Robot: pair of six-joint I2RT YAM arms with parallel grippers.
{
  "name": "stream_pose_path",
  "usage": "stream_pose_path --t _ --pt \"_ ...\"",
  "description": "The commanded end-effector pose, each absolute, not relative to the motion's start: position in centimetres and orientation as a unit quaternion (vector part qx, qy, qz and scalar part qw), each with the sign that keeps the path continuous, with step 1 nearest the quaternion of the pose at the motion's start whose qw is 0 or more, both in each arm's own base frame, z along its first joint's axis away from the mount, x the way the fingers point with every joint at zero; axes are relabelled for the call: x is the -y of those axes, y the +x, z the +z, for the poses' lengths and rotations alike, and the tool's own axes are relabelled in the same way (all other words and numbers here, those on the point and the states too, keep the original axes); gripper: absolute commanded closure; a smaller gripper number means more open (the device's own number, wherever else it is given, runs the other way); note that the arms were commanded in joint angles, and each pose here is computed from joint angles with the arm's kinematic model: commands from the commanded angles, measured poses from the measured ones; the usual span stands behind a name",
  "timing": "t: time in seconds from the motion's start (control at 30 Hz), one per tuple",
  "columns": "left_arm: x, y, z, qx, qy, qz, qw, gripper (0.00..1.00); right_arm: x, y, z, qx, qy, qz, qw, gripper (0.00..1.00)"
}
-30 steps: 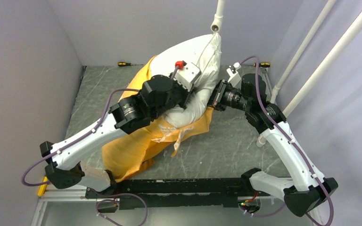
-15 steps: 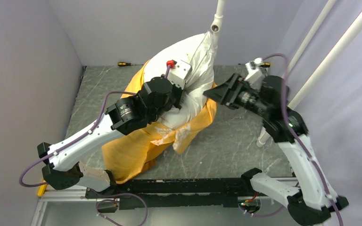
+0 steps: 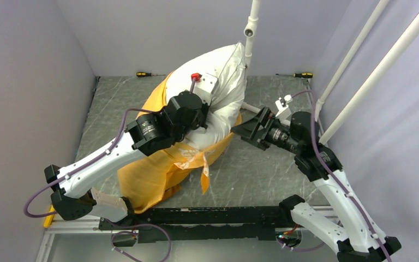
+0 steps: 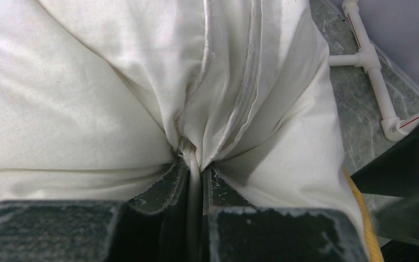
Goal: Put the pillow into the pillowcase
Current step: Stuff the pillow into the pillowcase.
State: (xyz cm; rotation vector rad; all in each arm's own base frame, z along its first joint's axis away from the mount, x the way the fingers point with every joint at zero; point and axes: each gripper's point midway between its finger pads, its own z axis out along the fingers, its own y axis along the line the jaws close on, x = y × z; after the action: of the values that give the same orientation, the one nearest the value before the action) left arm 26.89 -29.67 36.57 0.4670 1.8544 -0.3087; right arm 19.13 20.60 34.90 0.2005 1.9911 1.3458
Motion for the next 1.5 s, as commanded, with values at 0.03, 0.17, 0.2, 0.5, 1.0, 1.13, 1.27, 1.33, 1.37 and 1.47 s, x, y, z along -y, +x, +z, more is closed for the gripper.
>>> stream_pose_path --t 0.03,0.17,0.2,0.5,1.0,1.13,1.27,1.33,1.37,1.47 --pt "23.7 26.0 28.4 -0.853 0.247 0.01 0.459 1.0 -21.9 18.9 36.9 -0.734 0.059 0.578 0.352 0.22" --pt "23.5 25.4 27.5 -0.858 0.253 0.006 0.448 1.0 -22.9 19.2 37.5 -0.72 0.045 0.603 0.342 0.28" --pt "23.5 25.3 27.3 -0.859 0.25 0.003 0.447 1.0 -23.0 19.4 37.4 -0.72 0.048 0.603 0.34 0.31" --pt "22.8 25.4 26.6 -0.864 0.245 0.023 0.44 1.0 -22.6 19.5 35.7 -0.76 0.045 0.559 0.329 1.0" --pt "19.3 25.3 26.6 -0.873 0.218 0.053 0.433 1.0 -18.2 16.0 30.2 -0.856 0.0 0.409 0.316 0.79" --pt "19.3 25.0 26.4 -0.875 0.22 0.046 0.428 1.0 -18.9 16.2 32.7 -0.827 -0.034 0.437 0.351 0.5" --pt "19.2 24.7 26.0 -0.877 0.224 0.045 0.423 1.0 -20.6 16.4 35.5 -0.784 -0.084 0.488 0.375 0.48" --pt "18.9 24.6 25.9 -0.878 0.223 0.051 0.421 1.0 -21.2 16.9 36.6 -0.766 -0.094 0.504 0.387 0.48" --pt "18.7 24.6 25.9 -0.878 0.221 0.053 0.421 1.0 -21.4 17.2 36.6 -0.764 -0.091 0.507 0.389 0.48" --pt "18.5 24.5 26.2 -0.877 0.219 0.049 0.424 1.0 -22.0 18.0 36.1 -0.76 -0.09 0.515 0.385 0.44"
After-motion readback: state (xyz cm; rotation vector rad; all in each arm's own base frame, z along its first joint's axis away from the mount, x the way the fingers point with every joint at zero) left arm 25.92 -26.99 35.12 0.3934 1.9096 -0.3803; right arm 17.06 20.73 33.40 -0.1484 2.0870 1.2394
